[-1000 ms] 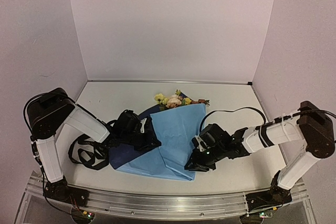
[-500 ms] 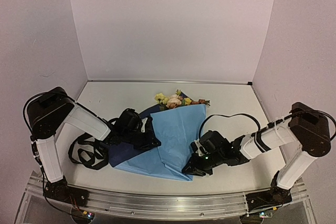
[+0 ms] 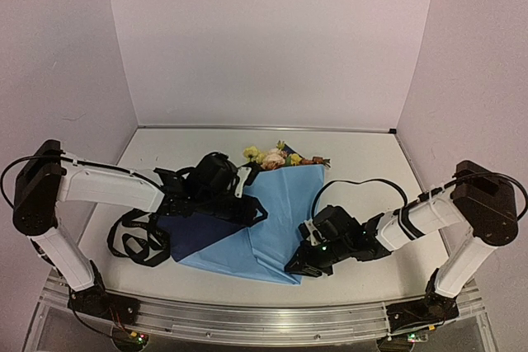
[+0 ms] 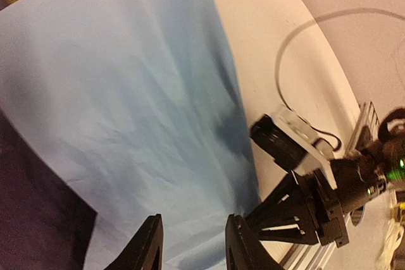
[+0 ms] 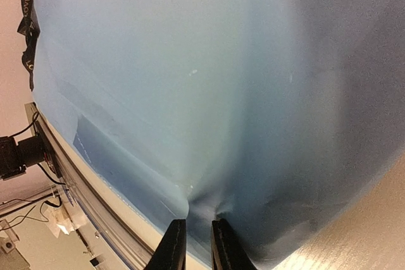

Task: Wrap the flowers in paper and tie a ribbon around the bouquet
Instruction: Press the fold line on the 2/3-folded wrapping paper, then pick up the two-thirds-folded wrapping paper from the center of the board.

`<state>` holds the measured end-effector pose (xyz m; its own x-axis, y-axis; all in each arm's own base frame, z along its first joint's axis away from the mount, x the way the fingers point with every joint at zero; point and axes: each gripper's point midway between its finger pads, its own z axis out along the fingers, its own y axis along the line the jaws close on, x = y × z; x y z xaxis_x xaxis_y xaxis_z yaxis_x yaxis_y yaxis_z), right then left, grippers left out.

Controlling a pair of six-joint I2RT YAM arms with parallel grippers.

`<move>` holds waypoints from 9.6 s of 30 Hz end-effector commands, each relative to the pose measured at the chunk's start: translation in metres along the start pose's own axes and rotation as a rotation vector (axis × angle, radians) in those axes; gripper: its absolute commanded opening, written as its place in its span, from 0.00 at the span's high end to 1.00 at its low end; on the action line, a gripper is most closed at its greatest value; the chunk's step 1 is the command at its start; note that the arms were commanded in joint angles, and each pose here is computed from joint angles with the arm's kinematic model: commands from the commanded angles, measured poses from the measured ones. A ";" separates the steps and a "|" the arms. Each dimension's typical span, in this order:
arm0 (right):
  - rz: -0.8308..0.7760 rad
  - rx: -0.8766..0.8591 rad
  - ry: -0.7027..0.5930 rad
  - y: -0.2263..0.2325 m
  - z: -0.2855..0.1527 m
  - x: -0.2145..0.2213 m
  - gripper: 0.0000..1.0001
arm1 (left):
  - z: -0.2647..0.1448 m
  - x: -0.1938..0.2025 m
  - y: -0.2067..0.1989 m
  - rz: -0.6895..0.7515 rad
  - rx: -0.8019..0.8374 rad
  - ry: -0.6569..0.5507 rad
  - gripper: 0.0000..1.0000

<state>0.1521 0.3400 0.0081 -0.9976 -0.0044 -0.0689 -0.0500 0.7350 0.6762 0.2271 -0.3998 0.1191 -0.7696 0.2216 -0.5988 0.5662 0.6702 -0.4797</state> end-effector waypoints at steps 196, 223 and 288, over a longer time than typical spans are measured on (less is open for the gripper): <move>-0.556 0.579 0.118 0.065 0.034 -0.009 0.73 | -0.114 0.113 0.093 -0.463 -0.274 -0.215 1.00; -0.605 0.639 0.118 0.047 0.056 0.005 0.67 | -0.104 0.110 0.075 -0.503 -0.213 -0.201 0.38; -0.543 0.599 0.143 0.033 0.073 0.016 0.63 | -0.071 0.168 0.127 -0.770 -0.356 -0.280 0.93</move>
<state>0.1459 0.4316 0.0060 -0.8307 -0.5123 -0.2181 -0.5426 0.8326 0.1109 0.1461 -0.2448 0.0090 -0.7856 -0.5502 -0.2829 -0.2542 0.7039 -0.6632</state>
